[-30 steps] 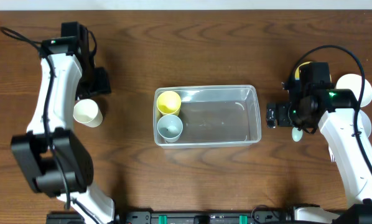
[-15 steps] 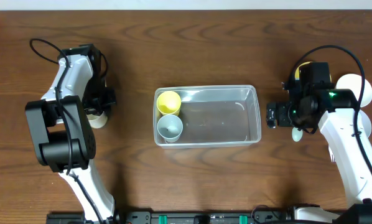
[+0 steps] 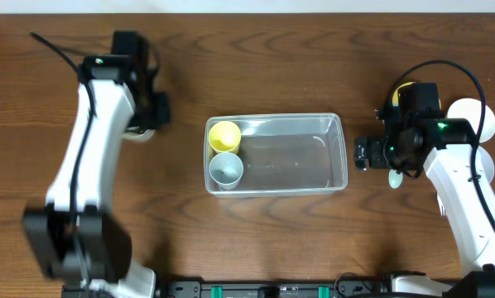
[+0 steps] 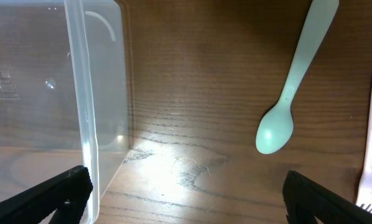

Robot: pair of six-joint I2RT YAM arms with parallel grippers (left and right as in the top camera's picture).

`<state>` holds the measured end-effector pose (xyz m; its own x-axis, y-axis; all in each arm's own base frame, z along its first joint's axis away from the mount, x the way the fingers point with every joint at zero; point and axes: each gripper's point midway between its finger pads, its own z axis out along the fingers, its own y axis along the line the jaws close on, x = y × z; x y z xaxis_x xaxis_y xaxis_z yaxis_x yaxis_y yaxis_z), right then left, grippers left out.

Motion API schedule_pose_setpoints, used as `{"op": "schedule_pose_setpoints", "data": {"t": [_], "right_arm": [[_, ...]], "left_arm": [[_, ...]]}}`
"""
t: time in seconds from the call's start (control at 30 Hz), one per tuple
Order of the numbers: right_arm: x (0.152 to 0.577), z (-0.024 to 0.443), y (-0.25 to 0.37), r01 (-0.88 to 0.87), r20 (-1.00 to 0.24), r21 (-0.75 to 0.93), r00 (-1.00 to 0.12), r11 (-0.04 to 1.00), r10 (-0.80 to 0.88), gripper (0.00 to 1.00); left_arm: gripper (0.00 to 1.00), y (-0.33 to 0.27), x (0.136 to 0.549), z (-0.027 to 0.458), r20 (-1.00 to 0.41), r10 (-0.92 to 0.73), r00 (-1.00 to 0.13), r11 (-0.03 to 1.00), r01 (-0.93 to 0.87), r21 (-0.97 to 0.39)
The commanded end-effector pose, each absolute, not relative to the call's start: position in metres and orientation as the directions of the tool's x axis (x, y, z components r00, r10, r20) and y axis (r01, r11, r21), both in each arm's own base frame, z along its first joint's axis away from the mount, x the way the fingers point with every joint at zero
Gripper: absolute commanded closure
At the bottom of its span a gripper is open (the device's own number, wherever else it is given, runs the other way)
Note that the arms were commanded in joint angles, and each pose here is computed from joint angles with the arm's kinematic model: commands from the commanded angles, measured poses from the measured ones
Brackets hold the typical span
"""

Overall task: Pack container
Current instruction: 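Move the left gripper to the white cup and grasp it, then place the white cup in the container and retract the left gripper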

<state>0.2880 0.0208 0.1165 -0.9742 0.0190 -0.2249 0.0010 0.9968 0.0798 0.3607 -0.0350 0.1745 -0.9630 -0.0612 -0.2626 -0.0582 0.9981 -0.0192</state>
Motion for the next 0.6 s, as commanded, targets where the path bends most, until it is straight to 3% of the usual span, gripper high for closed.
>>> {"op": "schedule_pose_setpoints", "data": {"t": [0.0,0.27,0.57], "right_arm": [[0.292,0.120,0.020,0.010,-0.236,0.076,-0.971,0.997,0.027,0.01],[0.292,0.120,0.020,0.010,-0.235,0.076,-0.972,0.997,0.027,0.01],[0.292,0.120,0.020,0.010,-0.234,0.076,-0.972,0.997,0.027,0.01]], "left_arm": [[0.94,-0.087,0.357,0.219,-0.410,0.093,-0.907,0.991,0.122,-0.045],[0.94,-0.215,0.333,0.224,-0.499,0.461,-0.734,0.832,0.552,-0.044],[0.94,-0.269,0.320,0.165,-0.389,0.607,-0.693,0.722,0.685,-0.093]]}}
